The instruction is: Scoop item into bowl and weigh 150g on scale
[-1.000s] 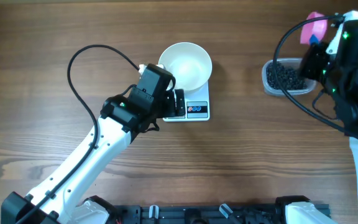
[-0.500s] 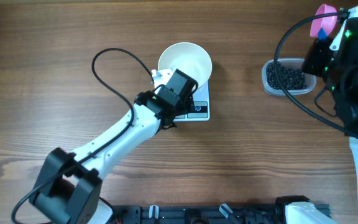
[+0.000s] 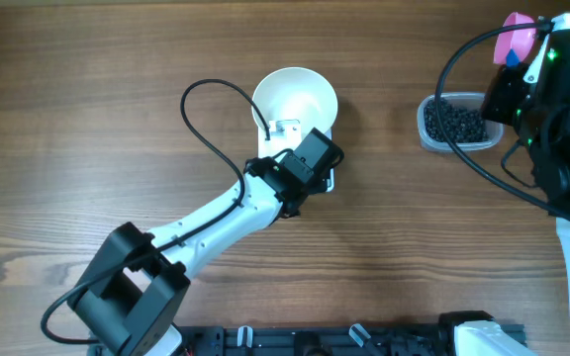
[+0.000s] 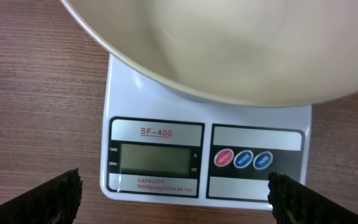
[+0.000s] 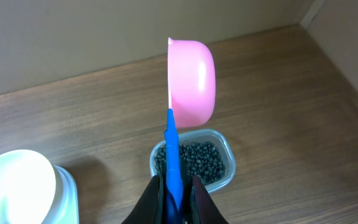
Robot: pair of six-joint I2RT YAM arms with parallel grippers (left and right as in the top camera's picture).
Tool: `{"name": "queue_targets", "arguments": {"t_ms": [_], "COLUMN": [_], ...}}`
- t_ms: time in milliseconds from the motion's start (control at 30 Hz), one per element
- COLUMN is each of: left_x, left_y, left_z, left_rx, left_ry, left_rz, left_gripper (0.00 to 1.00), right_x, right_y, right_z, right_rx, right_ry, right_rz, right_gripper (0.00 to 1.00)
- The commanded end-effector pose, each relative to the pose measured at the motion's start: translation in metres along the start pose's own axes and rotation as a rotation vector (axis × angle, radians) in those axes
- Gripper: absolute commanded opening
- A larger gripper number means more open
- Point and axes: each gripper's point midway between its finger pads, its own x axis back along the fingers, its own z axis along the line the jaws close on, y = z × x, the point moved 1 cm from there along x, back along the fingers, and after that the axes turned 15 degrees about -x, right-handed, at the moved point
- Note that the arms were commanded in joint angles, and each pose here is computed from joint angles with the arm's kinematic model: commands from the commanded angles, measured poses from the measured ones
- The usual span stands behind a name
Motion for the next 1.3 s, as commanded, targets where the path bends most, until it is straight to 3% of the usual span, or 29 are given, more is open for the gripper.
{"name": "queue_targets", "arguments": {"t_ms": [0,500,1267], "left_x": [-0.016,-0.029,-0.045], "left_y": [-0.011,-0.029,-0.021], "left_z": [0.005,0.016,0.01], "left_rx": [-0.035,-0.043,-0.025], "left_ry": [0.059,0.078,0.08], "left_rz": [0.029,0.074,0.019], "left_gripper": [1.0,1.0,1.0], "right_x": [0.0,0.0,0.0], "right_y": [0.006,-0.002,-0.004], "right_z": [-0.001,-0.005,-0.006], "right_rx": [0.017,0.026,0.029], "right_ry": [-0.014,-0.032,-0.037], "right_rz": [-0.019,0.016,0.025], "right_gripper": [0.04,0.04,0.04]}}
